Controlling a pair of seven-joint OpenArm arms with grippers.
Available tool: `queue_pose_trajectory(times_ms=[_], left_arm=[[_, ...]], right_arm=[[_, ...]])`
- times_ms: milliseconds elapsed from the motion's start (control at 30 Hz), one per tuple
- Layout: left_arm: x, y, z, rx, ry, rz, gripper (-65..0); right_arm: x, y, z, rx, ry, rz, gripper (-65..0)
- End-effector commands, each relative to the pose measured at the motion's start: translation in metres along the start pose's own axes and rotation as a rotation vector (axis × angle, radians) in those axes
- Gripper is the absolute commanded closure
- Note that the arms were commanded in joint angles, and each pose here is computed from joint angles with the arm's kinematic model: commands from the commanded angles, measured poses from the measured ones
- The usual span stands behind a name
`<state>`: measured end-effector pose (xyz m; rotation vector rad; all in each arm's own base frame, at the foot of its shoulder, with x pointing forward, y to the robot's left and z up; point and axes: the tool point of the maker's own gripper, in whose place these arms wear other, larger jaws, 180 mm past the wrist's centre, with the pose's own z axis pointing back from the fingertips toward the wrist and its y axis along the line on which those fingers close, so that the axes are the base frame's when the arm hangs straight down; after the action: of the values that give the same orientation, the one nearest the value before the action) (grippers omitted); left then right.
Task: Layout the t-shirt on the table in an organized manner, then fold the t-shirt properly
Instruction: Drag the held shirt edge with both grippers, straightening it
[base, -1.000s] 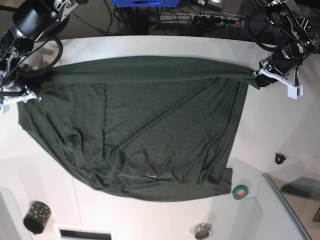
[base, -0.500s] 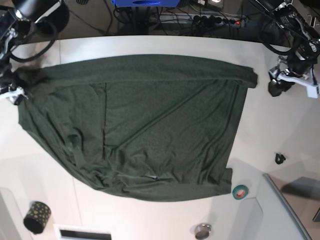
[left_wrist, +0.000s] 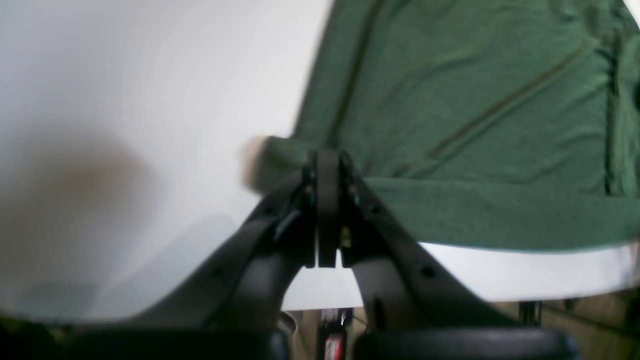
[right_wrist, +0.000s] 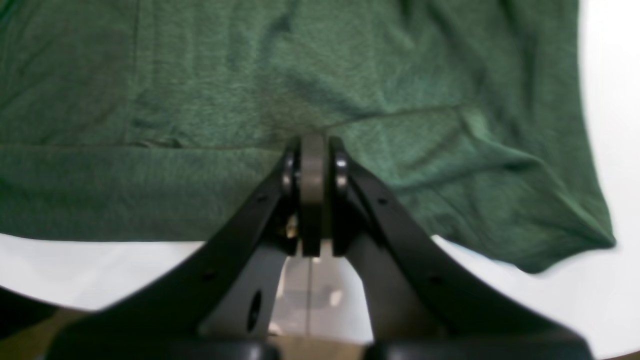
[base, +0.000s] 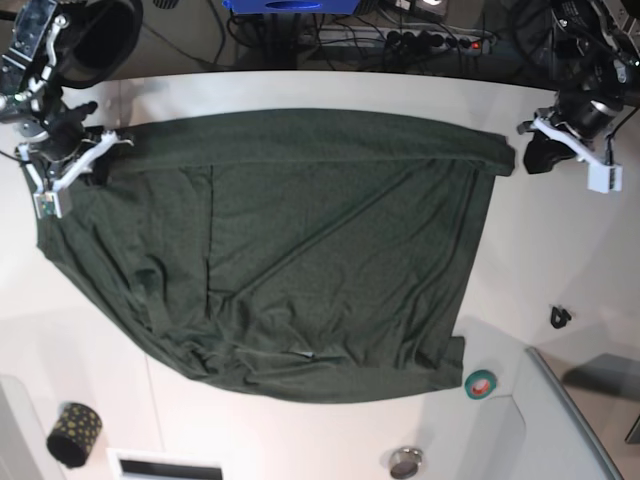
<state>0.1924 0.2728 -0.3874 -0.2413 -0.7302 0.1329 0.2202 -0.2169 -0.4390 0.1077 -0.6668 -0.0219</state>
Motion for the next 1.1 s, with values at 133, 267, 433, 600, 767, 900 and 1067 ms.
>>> queue_pose_trajectory(times_ms=[133,267,433,600,767,900,1067], left_arm=[[0.000,-0.030,-0.023,-0.049,0.061,-0.205,0.0],[-0.009,-0.040,-0.033,-0.064,0.065,-0.252,0.0],[-0.011,-0.039,-0.032,-0.064,0.071,-0.255,0.0],[-0.012,-0.039,-0.030,-0.070,0.076,-0.280,0.0],[-0.014,-0.038,-0.031,-0.068,0.083,-0.277,0.0],[-0.014,-0.037,-0.030,-0.067,0.084,-0.278,0.0],[-0.020,-0.032,-0.024,-0.058,0.107,-0.295,0.0]], right_arm=[[0.000,-0.012,-0.014,-0.008,0.014,-0.040,-2.4],[0.001,-0.022,-0.019,-0.014,0.008,-0.049,-2.4],[0.001,-0.051,-0.029,-0.087,-0.008,-0.107,-2.4],[0.000,-0.061,-0.040,-0.092,-0.007,-0.144,-2.3],[0.011,-0.060,-0.040,-0.093,-0.079,-0.148,-2.3],[0.026,-0.066,-0.030,-0.137,-0.160,-0.148,-2.3],[0.041,-0.081,0.023,-0.278,-0.324,-0.168,-2.3]])
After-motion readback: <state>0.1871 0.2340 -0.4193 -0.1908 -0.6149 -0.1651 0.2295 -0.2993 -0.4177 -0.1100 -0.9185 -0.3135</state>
